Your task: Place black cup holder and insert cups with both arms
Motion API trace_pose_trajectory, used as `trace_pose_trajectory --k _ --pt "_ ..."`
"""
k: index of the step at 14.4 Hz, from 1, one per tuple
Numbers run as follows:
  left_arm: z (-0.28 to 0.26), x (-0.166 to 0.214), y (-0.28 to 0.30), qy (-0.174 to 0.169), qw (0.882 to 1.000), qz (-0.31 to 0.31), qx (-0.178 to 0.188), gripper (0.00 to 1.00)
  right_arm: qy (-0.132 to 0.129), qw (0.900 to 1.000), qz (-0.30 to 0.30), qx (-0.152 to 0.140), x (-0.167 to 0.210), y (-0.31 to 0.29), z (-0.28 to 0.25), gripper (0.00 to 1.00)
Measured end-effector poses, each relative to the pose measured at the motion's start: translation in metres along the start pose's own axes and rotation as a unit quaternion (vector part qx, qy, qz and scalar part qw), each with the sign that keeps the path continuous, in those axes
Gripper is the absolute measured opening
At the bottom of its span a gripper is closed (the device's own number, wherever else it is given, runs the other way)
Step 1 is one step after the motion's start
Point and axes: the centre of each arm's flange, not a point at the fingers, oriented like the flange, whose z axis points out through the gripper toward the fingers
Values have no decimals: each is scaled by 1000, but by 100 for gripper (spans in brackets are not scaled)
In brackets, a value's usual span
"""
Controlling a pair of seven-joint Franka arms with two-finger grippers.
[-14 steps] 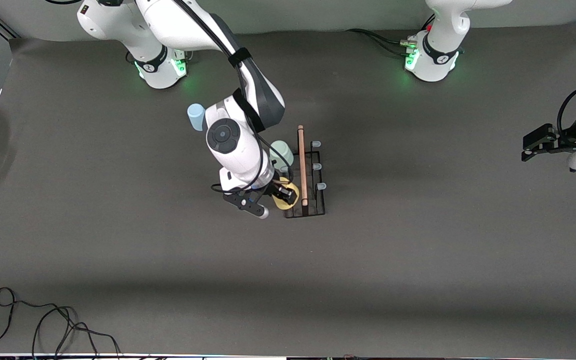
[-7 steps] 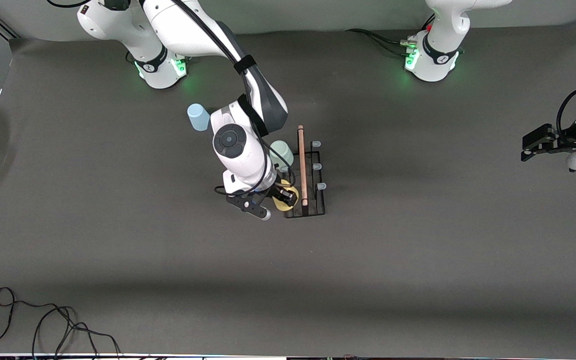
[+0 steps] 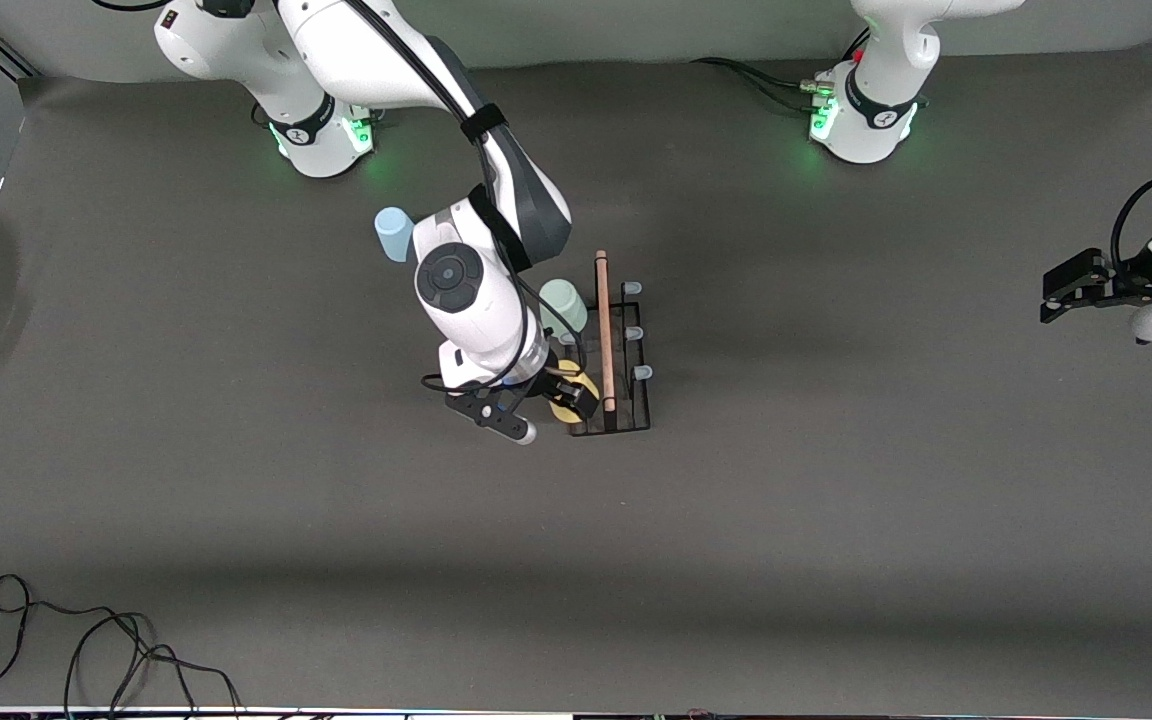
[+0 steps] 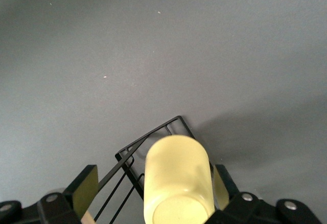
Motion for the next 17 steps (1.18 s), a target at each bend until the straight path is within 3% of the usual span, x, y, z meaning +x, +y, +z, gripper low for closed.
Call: trace_pose_trajectory --k 4,11,17 --pt "0 0 0 0 1000 0 0 100 -4 999 -22 -40 21 14 -63 100" --pt "3 2 3 -3 1000 3 0 100 -71 992 -81 -63 102 121 -242 100" --pt "3 3 6 -7 1000 10 12 100 -62 984 -142 -92 142 217 -337 100"
